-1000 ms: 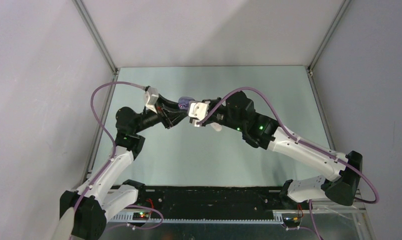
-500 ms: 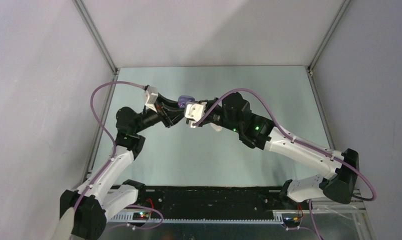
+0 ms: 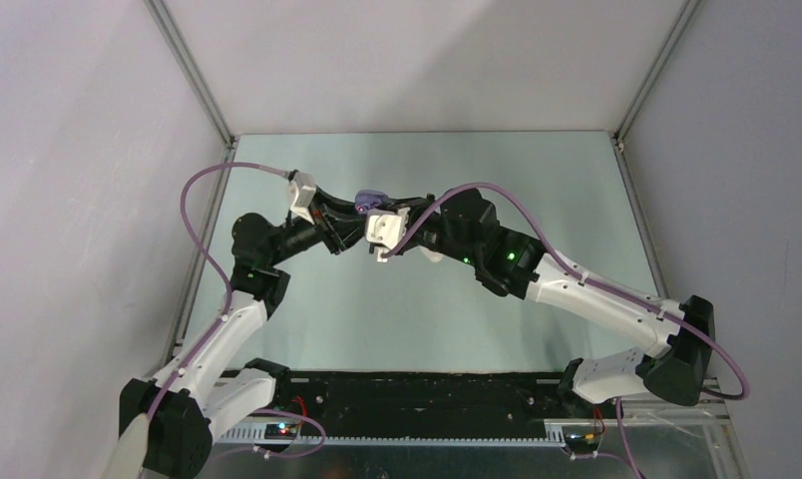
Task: Insert the wireless bluetooth earbuds into the charging case
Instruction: Place the earbud in the charging case.
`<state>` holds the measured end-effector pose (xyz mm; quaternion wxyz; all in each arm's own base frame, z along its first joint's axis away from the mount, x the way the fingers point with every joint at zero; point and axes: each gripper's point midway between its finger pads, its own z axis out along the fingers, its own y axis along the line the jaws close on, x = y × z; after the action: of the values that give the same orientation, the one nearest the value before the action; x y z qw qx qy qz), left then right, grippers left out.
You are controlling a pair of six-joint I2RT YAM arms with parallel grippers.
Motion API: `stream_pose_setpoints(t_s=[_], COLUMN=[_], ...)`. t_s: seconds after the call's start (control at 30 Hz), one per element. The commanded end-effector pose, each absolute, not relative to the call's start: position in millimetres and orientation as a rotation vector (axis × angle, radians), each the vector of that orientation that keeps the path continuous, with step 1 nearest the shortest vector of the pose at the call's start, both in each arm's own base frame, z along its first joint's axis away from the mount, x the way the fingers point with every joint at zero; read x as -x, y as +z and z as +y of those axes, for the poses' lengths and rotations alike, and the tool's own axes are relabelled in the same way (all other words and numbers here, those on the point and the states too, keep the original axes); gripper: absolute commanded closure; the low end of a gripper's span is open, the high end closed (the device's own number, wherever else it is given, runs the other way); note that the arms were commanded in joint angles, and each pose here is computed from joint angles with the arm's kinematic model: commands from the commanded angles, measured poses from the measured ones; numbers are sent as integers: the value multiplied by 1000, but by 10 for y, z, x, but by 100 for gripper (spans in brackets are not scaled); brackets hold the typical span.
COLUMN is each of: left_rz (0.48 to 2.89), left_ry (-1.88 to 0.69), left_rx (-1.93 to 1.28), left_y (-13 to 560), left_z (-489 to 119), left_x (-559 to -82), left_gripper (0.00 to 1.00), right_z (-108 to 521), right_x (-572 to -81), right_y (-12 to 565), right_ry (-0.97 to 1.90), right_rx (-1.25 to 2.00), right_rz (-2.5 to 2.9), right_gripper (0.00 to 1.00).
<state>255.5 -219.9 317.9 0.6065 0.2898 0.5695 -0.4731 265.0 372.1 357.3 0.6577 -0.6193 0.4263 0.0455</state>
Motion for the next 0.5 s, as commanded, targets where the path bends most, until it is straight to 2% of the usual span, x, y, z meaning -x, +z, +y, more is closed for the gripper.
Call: stream_pose_setpoints(t_s=[0.0, 0.1, 0.4, 0.47], left_rz=[1239, 1241, 1236, 1235], left_ry=[-1048, -1049, -1047, -1046], left_rx=[-687, -686, -669, -669], left_y=[3409, 3404, 3430, 3433], left_z=[-2189, -2191, -2185, -2186], left_x=[-2564, -2564, -2595, -2598], left_gripper=[100, 100, 100, 100], right_z=[3703, 3694, 3597, 3591], right_x=[-2676, -2668, -2672, -2610], right_y=[3610, 3621, 3620, 3628], right_ry=[73, 72, 69, 116], right_rx=[1396, 1396, 1397, 1408], right_rz=[959, 957, 998, 998], right_gripper=[79, 72, 68, 61])
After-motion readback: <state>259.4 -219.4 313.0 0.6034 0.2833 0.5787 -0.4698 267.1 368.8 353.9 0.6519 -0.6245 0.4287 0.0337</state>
